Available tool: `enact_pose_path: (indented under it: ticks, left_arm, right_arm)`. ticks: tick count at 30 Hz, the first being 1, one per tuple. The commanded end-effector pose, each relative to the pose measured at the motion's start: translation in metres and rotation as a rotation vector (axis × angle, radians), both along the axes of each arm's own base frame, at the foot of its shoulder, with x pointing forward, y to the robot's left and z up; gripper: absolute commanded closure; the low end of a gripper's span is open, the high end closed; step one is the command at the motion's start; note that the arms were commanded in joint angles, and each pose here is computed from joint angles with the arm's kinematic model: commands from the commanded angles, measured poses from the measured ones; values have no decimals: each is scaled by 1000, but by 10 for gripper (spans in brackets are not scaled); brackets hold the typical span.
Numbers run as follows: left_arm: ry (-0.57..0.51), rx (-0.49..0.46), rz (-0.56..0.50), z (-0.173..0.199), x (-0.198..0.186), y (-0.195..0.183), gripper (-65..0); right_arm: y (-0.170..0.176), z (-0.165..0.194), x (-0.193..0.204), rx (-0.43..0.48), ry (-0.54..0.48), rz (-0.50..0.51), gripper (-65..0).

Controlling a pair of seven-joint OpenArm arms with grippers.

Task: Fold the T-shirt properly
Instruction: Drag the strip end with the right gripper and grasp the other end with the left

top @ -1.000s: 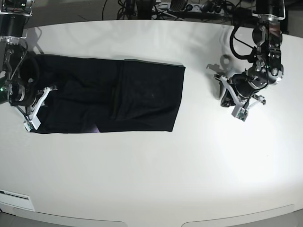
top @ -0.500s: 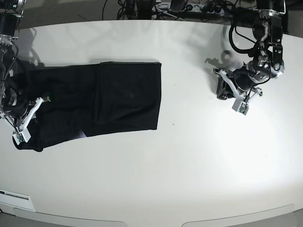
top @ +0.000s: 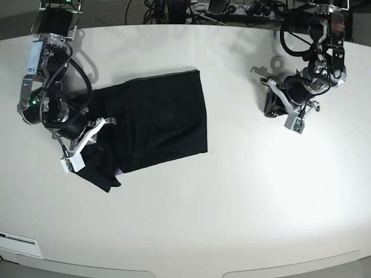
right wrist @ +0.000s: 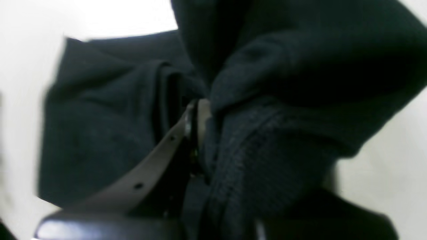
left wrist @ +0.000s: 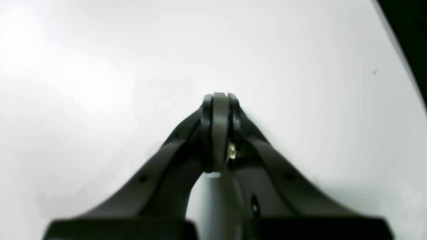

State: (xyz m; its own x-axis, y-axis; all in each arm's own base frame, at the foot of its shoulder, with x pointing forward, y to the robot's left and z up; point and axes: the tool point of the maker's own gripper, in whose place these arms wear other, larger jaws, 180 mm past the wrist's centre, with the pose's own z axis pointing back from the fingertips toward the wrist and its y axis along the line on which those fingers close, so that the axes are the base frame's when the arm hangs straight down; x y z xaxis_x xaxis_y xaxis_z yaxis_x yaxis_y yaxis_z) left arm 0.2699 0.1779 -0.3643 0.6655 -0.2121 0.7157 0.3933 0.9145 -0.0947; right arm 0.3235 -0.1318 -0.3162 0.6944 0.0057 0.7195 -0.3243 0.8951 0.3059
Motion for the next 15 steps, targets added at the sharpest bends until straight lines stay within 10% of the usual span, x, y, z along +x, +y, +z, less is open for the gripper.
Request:
enact_pose_path:
  ticks: [1,8,15]
  left_arm:
    - [-48,-5,1,12,8,2,0]
    - [-48,-4,1,12,8,2,0]
    - [-48,-5,1,12,8,2,0]
  right_arm:
    - [11,20,8,54,-74,29,0]
    - [82,53,-15,347,-139,266,0]
    - [99,71,-29,453,-174,372,0]
